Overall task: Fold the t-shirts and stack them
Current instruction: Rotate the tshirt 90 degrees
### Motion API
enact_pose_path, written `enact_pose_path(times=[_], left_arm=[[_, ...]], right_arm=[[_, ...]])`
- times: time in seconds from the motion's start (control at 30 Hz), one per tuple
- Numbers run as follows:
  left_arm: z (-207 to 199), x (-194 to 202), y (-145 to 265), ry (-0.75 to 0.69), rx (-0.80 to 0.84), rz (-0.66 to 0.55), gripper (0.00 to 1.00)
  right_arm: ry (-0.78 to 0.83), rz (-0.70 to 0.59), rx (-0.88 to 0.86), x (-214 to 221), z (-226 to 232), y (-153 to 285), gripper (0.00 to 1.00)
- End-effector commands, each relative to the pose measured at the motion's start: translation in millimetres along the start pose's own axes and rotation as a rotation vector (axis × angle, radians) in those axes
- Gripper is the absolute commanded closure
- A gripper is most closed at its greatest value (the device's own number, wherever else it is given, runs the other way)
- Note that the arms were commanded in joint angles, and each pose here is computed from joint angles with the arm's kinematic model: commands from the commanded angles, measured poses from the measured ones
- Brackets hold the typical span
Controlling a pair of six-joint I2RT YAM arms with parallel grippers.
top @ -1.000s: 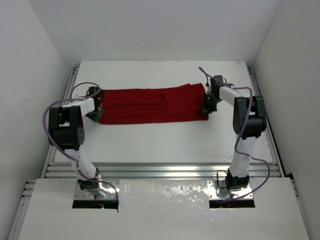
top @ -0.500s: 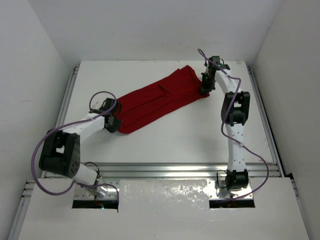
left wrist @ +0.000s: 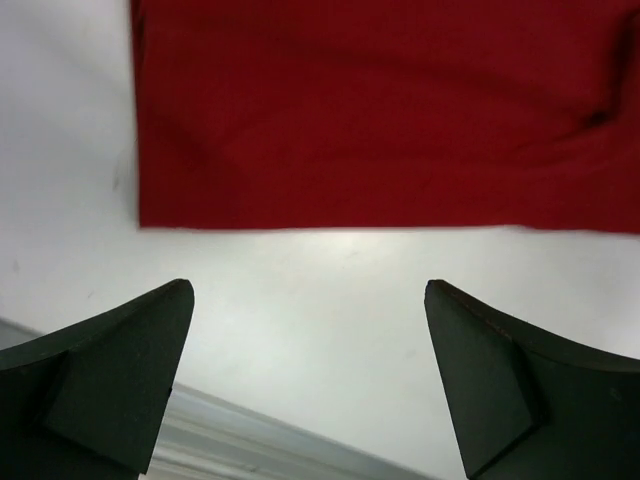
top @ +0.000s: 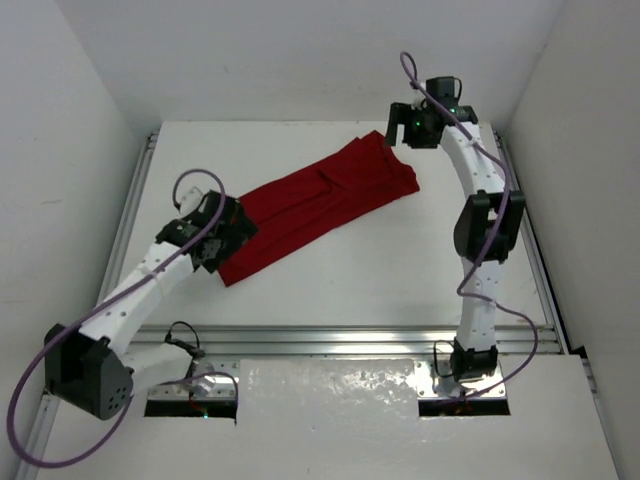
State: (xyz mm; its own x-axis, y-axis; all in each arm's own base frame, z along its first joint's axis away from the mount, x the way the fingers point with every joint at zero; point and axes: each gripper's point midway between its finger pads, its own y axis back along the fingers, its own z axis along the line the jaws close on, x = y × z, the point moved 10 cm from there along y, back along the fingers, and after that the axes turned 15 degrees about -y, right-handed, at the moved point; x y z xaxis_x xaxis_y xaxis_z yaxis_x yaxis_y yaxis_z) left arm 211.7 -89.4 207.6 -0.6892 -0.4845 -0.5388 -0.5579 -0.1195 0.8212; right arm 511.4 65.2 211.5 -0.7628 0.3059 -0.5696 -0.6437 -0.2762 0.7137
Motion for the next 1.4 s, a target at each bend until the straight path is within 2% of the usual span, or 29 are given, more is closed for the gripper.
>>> enact_pose_path(times=[0.0, 0.07, 0.1, 0.13, 0.2, 0.23, 0.3, 0.37, 0.47, 0.53, 0.63, 0.8, 0.87, 0.9, 0.93, 1.0, 1.03, 1.1, 1.2, 1.27, 1.37], left_arm=[[0, -48, 34, 0.05, -0.053, -0.214, 0.0], [-6, -78, 29, 0.083, -0.062, -0.212, 0.0], [1, -103, 27, 0.149, -0.072, -0.242, 0.01], [-1, -111, 14, 0.152, -0.066, -0.232, 0.01], [-7, -139, 4, 0.121, -0.029, -0.273, 0.04], [-14, -144, -25, 0.092, -0.077, -0.197, 0.04], [-32, -162, -59, -0.03, -0.071, -0.118, 0.04], [-39, -169, -79, -0.116, -0.078, -0.058, 0.04], [-40, -174, -112, -0.177, -0.18, 0.061, 0.04], [-32, -164, -131, -0.189, -0.245, 0.114, 0.04], [-21, -145, -151, -0.21, -0.308, 0.166, 0.04], [-7, -124, -184, -0.26, -0.439, 0.277, 0.04], [-2, -109, -189, -0.271, -0.462, 0.331, 0.04], [1, -102, -191, -0.273, -0.467, 0.354, 0.04], [2, -94, -192, -0.276, -0.468, 0.373, 0.03], [10, -67, -194, -0.257, -0.437, 0.441, 0.02], [12, -56, -196, -0.253, -0.423, 0.462, 0.02], [17, -25, -200, -0.267, -0.445, 0.519, 0.02], [12, 16, -205, -0.279, -0.388, 0.669, 0.01], [1, 32, -196, -0.353, -0.498, 0.636, 0.01], [-20, 68, -179, -0.478, -0.484, 0.633, 0.0]], right_arm=[[0.086, -0.081, -0.13, 7, 72, 52, 0.13], [0.096, -0.007, -0.169, 49, 83, 42, 0.11], [0.135, -0.029, -0.241, 67, 113, 60, 0.11], [0.141, 0.003, -0.241, 98, 110, 48, 0.11], [0.119, -0.007, -0.217, 127, 118, 52, 0.1], [0.047, 0.007, -0.226, 145, 111, 57, 0.1], [-0.018, -0.018, -0.181, 154, 102, 65, 0.08], [-0.039, -0.028, -0.08, 164, 85, 59, 0.01], [-0.098, -0.012, 0.053, 151, 57, 37, 0.01], [-0.123, 0.066, 0.049, 148, 47, 10, 0.01], [-0.123, 0.095, 0.088, 135, 37, -12, 0.01], [-0.172, 0.154, 0.171, 142, 26, -47, 0.02], [-0.191, 0.171, 0.154, 131, 33, -56, 0.02], [-0.194, 0.23, 0.181, 142, 25, -78, 0.03], [-0.194, 0.233, 0.145, 122, 39, -80, 0.04], [-0.192, 0.295, 0.142, 126, 35, -107, 0.05], [-0.188, 0.257, 0.096, 108, 48, -106, 0.06], [-0.204, 0.257, 0.016, 101, 50, -112, 0.06], [-0.228, 0.231, -0.124, 87, 53, -116, 0.06], [-0.209, 0.252, -0.226, 85, 58, -118, 0.06], [-0.17, 0.222, -0.297, 73, 67, -119, 0.04]])
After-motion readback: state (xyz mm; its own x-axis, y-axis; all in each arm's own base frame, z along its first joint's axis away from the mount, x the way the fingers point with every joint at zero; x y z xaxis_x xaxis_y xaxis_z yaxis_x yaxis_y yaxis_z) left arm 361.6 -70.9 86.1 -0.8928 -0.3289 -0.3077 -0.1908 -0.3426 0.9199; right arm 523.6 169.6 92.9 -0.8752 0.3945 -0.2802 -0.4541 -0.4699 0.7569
